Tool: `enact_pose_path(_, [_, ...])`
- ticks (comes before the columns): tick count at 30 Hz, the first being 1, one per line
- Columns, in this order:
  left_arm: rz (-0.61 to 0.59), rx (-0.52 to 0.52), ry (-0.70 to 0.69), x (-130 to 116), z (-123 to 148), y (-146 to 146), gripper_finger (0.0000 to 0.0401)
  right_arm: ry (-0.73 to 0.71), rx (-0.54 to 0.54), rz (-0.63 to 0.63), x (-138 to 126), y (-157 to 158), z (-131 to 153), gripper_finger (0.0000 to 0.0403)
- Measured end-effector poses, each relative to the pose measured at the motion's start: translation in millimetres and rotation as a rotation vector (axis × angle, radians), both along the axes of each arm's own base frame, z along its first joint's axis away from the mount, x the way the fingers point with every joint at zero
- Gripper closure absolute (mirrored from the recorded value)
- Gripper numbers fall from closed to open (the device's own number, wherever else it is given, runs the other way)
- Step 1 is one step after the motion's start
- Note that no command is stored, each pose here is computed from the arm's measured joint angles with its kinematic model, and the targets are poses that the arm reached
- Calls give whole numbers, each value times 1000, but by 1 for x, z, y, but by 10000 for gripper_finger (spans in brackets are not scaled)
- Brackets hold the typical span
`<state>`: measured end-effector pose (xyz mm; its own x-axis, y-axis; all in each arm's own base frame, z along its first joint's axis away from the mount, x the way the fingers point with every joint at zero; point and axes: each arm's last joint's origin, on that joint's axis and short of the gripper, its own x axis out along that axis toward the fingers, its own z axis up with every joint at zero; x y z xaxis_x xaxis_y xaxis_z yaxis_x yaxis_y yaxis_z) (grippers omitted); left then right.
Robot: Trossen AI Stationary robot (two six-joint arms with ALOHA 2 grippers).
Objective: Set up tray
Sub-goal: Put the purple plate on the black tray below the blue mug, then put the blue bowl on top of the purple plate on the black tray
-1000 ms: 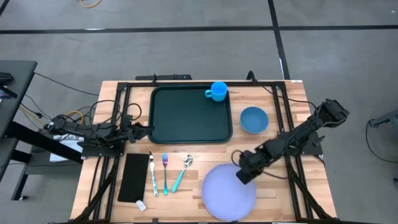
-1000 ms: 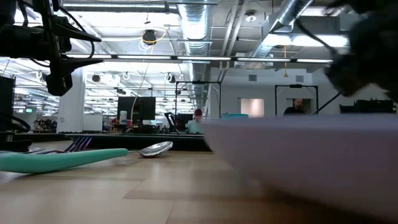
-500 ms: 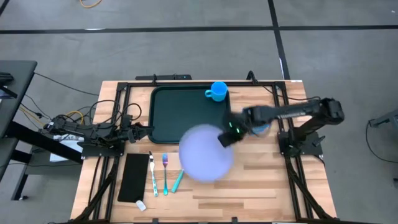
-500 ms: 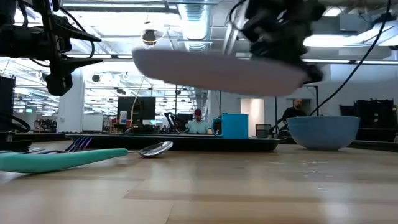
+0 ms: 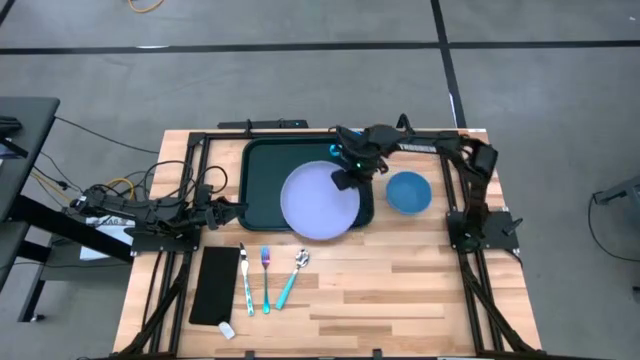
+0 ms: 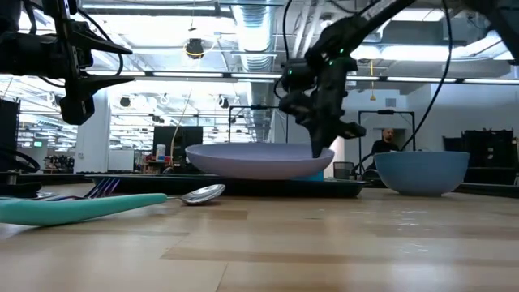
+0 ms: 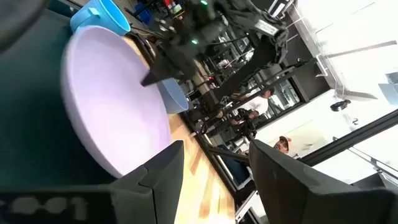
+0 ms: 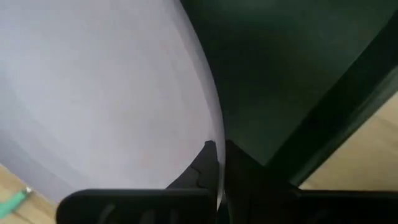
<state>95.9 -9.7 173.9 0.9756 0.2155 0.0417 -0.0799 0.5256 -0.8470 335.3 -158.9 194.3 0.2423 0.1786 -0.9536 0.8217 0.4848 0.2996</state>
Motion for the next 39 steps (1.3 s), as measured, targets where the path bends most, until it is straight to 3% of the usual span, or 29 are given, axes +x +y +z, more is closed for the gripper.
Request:
enact_pose_path(6, [0,0,-2,0,0,0,230,61,13,-64,-10,-31,-11,403])
enact_pose_path(14, [-1,0,-2,0,0,0,230,112,41,-40,-22,-37,-12,398])
enact_pose_path(28, [-1,0,-1,0,0,0,230,175,-90,22,-20,-33,-12,263])
enact_pose_path(33, [-1,1,-1,0,0,0,230,138,-204,43,-24,-28,20,220])
enact_pose_path(39, [-1,1,0,0,0,0,230,42,-254,64,-37,0,76,199])
